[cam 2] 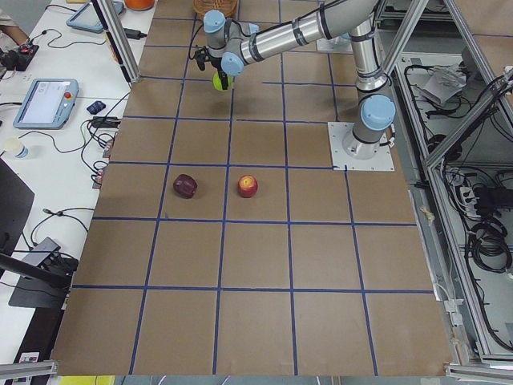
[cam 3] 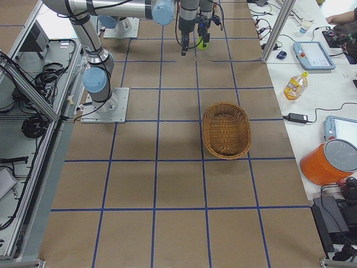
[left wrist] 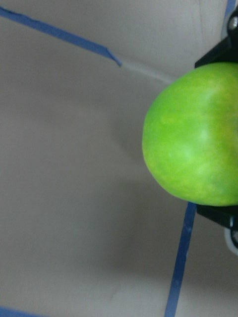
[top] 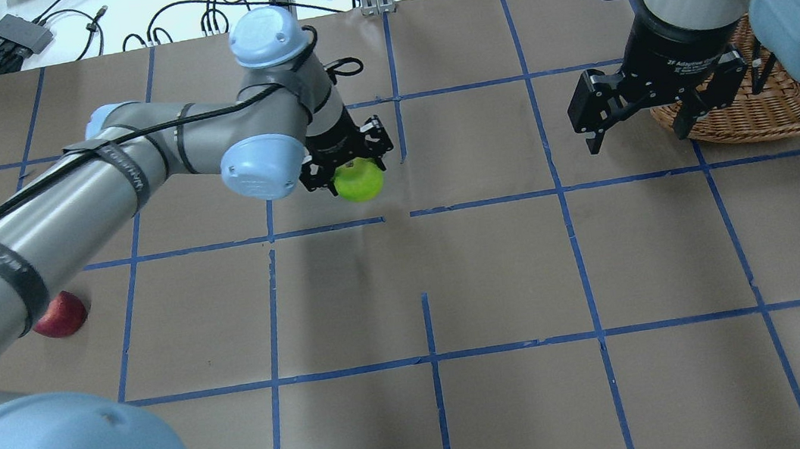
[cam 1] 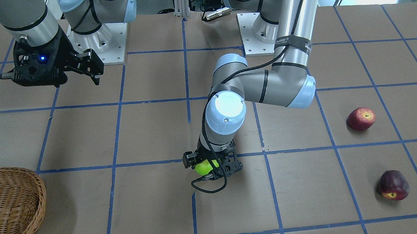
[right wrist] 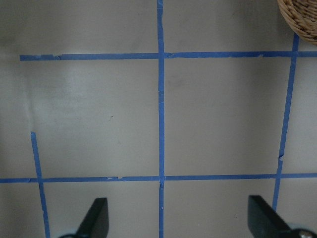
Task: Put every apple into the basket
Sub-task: 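Carry the green apple with the left gripper toward the table center and release, then move left gripper to red-yellow apple while right gripper reaches green apple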
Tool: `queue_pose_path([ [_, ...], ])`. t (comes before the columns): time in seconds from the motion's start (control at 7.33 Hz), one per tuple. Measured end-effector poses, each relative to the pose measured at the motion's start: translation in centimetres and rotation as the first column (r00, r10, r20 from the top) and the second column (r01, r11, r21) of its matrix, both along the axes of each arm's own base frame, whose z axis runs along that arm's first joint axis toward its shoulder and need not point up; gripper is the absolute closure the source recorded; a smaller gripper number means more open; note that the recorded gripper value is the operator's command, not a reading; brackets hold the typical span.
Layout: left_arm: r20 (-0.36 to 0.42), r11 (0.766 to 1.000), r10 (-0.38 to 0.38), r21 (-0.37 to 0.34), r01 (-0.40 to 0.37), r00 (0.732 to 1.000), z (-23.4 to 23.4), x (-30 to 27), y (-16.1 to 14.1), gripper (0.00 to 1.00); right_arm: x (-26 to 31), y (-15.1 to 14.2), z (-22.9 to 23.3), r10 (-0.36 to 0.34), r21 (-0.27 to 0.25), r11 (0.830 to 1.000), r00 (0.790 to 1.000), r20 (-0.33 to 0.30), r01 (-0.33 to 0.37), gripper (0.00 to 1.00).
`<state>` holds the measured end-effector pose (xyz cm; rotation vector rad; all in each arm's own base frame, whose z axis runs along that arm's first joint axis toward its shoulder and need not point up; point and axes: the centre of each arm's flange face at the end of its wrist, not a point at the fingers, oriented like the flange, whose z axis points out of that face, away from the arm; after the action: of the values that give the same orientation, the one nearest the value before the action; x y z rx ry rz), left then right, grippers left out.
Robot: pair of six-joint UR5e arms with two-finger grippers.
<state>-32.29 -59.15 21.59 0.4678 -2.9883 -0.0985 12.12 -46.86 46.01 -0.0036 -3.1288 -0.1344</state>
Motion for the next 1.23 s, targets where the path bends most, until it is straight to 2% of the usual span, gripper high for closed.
queue_pose_path([
  [0.41, 0.007, 0.999, -0.011, 0.039, 0.011, 1.000, -1.2, -1.8, 1.4, 0.00, 0.0, -0.8, -1.2, -0.004, 0.024, 1.000, 1.000, 0.004, 0.004, 0.00],
  [0.68, -0.004, 0.999, -0.006, 0.034, 0.006, 1.000, 1.0, -0.6, 1.0, 0.00, 0.0, -2.4, -3.0, -0.015, 0.047, 0.999, 1.000, 0.009, 0.015, 0.00],
  [0.82, -0.001, 0.999, -0.019, 0.040, 0.019, 1.000, 2.9, 2.1, 0.0, 0.00, 0.0, -3.5, -3.6, -0.017, 0.033, 0.999, 1.000, 0.008, 0.016, 0.00],
  [0.95, 0.004, 0.997, -0.066, 0.047, 0.066, 0.998, 5.2, 6.2, -0.9, 0.00, 0.2, -4.8, -4.5, -0.018, 0.011, 1.000, 1.000, 0.010, 0.018, 0.00],
  [1.23, 0.054, 0.978, -0.205, 0.058, 0.202, 0.977, 9.3, 16.2, -1.3, 0.00, 2.5, -7.3, -6.7, -0.049, -0.027, 0.998, 0.999, 0.020, 0.050, 0.00],
])
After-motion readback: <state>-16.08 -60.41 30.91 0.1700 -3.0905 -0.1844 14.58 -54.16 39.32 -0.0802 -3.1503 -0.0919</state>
